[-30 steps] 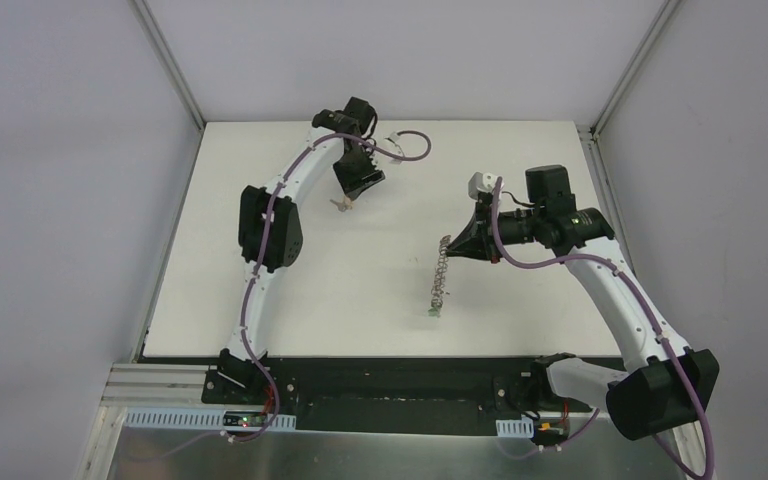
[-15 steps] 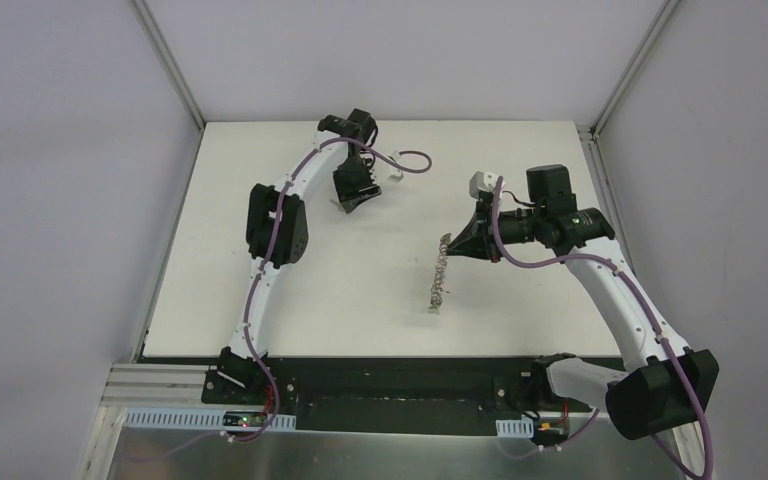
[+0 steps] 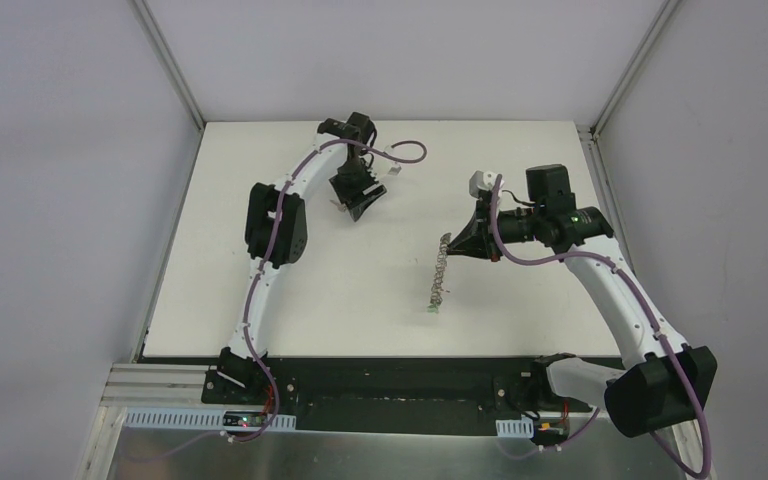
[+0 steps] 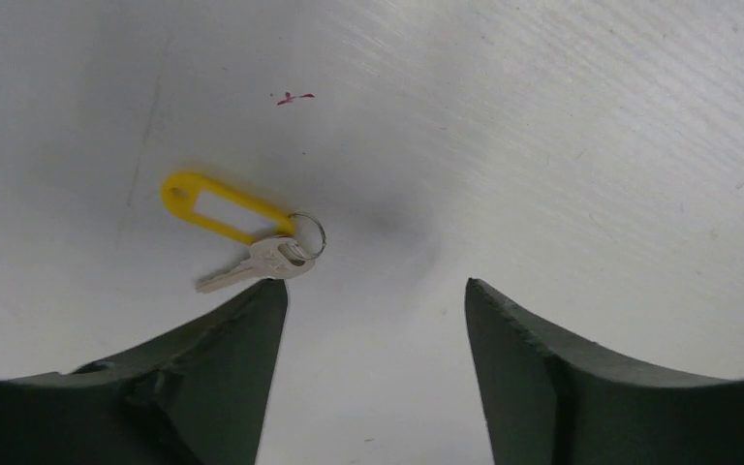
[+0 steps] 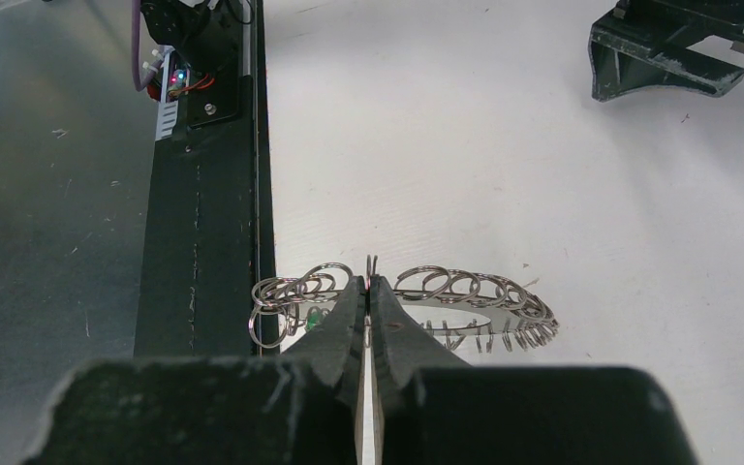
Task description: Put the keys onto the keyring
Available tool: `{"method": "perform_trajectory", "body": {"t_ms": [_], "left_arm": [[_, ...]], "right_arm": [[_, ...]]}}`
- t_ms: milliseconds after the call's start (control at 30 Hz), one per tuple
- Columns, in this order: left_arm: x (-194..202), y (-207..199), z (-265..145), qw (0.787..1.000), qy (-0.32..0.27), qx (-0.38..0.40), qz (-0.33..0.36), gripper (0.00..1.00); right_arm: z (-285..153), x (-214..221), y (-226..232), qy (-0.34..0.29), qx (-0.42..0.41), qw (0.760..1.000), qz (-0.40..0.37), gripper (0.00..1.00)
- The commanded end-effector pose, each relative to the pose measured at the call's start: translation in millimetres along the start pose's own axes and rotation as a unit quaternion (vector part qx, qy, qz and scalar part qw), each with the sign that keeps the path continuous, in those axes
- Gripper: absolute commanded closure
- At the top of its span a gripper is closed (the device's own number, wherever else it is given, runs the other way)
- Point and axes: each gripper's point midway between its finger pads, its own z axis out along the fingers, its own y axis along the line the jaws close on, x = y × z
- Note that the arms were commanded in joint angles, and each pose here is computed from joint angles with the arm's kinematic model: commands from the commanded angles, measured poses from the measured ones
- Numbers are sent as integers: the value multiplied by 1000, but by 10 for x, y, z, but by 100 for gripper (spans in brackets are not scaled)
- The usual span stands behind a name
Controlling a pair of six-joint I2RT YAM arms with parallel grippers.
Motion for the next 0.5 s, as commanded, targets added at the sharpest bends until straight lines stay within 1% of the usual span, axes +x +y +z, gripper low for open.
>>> {"method": "perform_trajectory", "body": {"t_ms": [0,33,67,100,400,467], "left_arm": [[-20,60,-272,997,-48,-7,-64,26],[-26,94,-304,996,-60,-6,-72,12],[-40,132,-331,994,-71,-7,-80,5],[-43,178,-355,993,-78,-10,-88,2],[-95,468,-368,987,-82,-53,-125,1],[-84,576,-396,983,-89,-79,-143,1]], "right_arm": [[-14,-103,35,-20,-13,1000,-10,100],[-13,-104,35,-20,-13,1000,-9,100],[-11,-101,29,-21,-13,1000,-9,100],[-9,-97,26,-20,-13,1000,-7,100],[7,-60,-17,-17,-12,1000,2,100],[7,-59,-27,-17,-12,1000,3,100]]}}
